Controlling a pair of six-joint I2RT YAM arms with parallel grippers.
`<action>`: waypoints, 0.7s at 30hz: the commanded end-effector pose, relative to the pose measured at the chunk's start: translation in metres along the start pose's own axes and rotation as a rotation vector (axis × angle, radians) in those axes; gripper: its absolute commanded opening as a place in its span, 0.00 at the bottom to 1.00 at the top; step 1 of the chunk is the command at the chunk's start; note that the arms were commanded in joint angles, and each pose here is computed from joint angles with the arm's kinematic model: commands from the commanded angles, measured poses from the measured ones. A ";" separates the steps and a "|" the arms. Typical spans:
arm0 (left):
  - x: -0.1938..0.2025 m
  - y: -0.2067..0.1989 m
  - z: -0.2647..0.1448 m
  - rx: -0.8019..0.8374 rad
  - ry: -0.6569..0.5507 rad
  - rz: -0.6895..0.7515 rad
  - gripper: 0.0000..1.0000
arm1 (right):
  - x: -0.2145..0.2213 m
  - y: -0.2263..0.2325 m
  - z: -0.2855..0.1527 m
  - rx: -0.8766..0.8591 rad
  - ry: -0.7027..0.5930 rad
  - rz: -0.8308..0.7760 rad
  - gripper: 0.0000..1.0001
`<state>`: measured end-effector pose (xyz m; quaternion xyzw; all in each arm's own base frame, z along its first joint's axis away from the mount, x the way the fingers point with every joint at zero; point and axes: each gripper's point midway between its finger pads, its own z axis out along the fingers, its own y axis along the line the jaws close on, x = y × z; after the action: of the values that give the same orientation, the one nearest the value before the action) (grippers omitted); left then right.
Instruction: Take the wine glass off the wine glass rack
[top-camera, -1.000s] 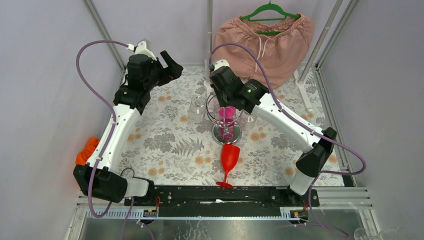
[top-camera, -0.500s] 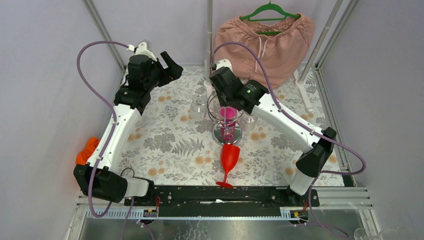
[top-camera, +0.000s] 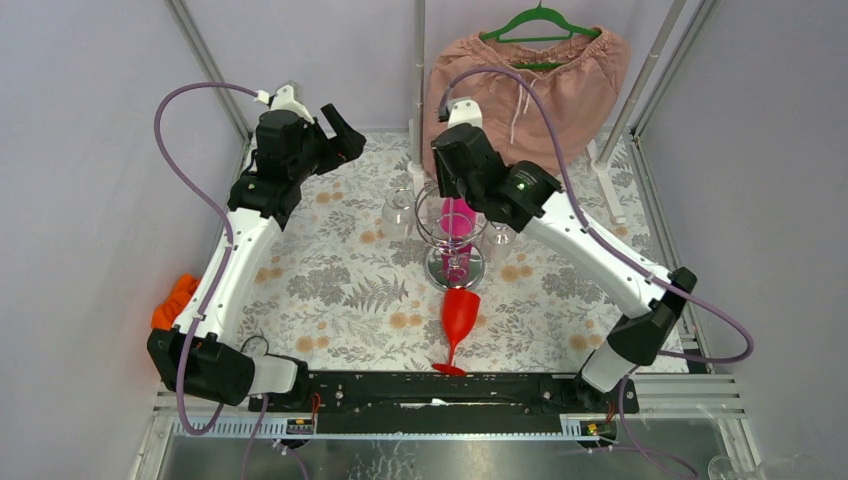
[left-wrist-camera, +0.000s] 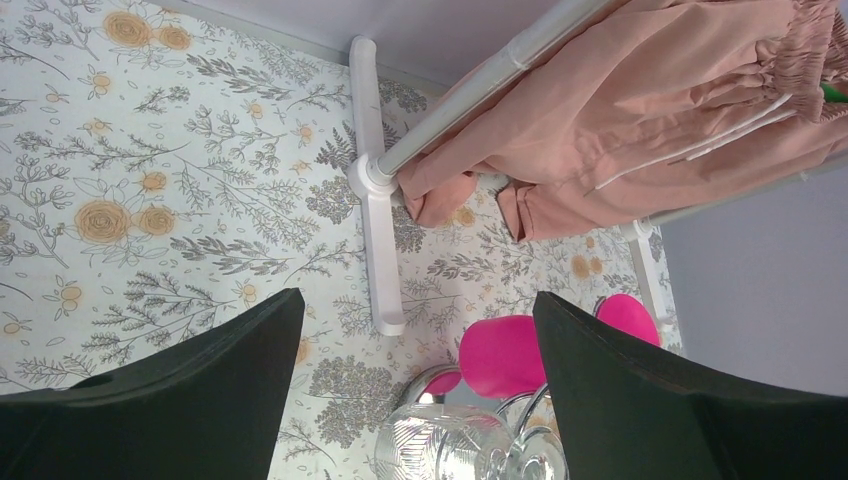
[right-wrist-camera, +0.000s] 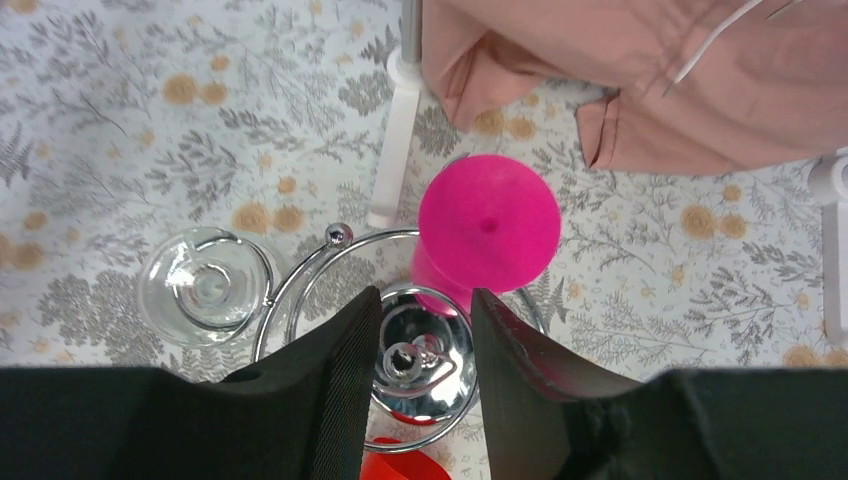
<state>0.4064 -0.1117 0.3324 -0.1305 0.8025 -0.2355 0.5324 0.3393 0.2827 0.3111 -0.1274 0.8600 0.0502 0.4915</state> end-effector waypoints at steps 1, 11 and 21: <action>0.001 0.001 -0.008 -0.009 -0.010 0.021 0.93 | -0.036 -0.010 -0.029 -0.003 -0.128 0.063 0.46; -0.001 -0.003 -0.020 -0.006 -0.020 0.026 0.93 | -0.025 -0.033 -0.085 -0.091 -0.174 0.155 0.46; 0.010 -0.023 -0.034 0.037 -0.008 0.041 0.93 | 0.074 -0.055 -0.128 -0.164 0.029 0.251 0.45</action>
<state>0.3810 -0.1224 0.3503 -0.1160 0.7944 -0.2446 0.5437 0.2400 0.1936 0.3564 -0.0625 0.8338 0.1670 0.5224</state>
